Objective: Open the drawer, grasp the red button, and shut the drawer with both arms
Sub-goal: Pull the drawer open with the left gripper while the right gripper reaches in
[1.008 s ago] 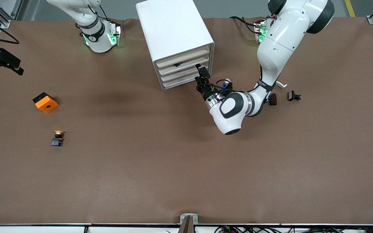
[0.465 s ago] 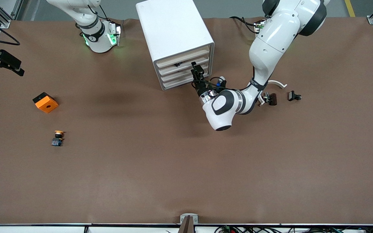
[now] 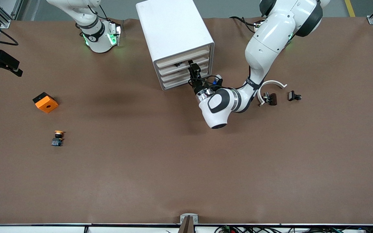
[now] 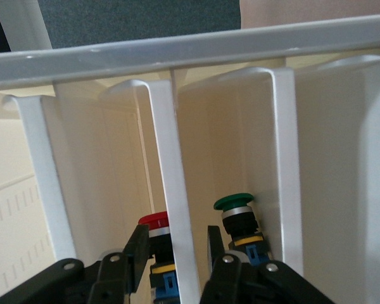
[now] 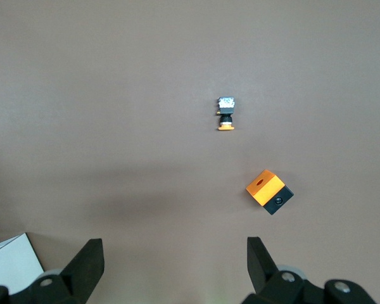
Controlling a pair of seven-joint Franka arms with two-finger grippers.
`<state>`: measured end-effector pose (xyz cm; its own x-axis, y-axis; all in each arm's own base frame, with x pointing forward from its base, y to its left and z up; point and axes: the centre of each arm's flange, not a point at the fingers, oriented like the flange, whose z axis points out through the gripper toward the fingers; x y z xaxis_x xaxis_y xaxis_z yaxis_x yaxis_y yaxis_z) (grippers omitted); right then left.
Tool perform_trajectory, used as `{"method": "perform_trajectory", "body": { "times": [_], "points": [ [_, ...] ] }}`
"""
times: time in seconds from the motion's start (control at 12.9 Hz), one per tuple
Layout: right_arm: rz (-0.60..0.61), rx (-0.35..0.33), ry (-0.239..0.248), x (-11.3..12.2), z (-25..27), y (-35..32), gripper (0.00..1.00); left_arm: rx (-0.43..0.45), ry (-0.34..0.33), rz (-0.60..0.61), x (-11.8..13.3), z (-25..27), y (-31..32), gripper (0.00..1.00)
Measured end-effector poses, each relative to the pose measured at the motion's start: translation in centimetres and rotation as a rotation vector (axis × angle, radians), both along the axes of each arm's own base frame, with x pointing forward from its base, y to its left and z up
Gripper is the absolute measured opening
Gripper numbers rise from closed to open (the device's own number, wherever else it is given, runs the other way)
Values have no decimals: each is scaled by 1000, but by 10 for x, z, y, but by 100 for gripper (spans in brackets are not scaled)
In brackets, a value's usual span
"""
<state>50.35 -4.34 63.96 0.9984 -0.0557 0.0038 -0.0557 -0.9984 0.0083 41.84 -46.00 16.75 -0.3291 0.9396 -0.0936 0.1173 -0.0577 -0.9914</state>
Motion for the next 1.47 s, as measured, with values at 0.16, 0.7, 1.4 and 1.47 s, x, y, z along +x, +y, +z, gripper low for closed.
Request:
{"method": "perform_trajectory", "body": {
  "times": [0.16,0.7,1.4,1.47],
  "points": [
    [-5,3,28,6,-12,-3,100,4,-10,-2,-4,-2,-6,23],
    [18,7,78,41,-45,5,100,23,-10,49,18,-5,14,12],
    [-95,-31,145,81,-91,55,100,33,-51,157,72,1,54,11],
    [-108,-23,141,80,-90,81,100,31,-60,171,78,2,58,11]
  ]
}}
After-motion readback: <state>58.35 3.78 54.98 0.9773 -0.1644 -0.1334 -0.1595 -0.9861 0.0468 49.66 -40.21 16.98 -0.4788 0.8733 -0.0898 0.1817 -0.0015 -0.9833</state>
